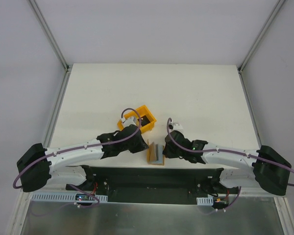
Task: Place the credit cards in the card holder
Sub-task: Close the card holder at the center of the board.
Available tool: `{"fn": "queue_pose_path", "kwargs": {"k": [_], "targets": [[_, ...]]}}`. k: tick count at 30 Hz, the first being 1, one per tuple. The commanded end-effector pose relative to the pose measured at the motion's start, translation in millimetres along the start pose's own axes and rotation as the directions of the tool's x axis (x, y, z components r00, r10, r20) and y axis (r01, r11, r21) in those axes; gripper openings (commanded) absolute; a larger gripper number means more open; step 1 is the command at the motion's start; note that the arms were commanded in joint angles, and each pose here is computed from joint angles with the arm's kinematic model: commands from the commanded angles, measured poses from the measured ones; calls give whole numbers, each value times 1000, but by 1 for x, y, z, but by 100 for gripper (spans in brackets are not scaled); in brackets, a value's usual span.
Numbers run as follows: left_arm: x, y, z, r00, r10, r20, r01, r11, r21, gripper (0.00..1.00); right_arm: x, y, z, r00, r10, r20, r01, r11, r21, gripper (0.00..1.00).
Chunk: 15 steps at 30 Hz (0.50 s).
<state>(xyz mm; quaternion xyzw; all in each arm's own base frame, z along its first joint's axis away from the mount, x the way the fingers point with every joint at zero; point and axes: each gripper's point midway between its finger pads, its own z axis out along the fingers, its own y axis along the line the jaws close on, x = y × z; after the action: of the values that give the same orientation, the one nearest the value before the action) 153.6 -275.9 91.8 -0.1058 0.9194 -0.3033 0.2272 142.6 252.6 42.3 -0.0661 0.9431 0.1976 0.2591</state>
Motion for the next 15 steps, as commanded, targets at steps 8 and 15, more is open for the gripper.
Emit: {"fn": "queue_pose_path", "kwargs": {"k": [8, 15], "targets": [[40, -31, 42, 977, 73, -198, -78, 997, -14, 12, -19, -1, -5, 982, 136, 128, -125, 988, -91, 0], [48, -29, 53, 971, 67, -230, -76, 997, -31, 43, -20, -3, -7, 979, 149, 136, -136, 986, -100, 0]]}}
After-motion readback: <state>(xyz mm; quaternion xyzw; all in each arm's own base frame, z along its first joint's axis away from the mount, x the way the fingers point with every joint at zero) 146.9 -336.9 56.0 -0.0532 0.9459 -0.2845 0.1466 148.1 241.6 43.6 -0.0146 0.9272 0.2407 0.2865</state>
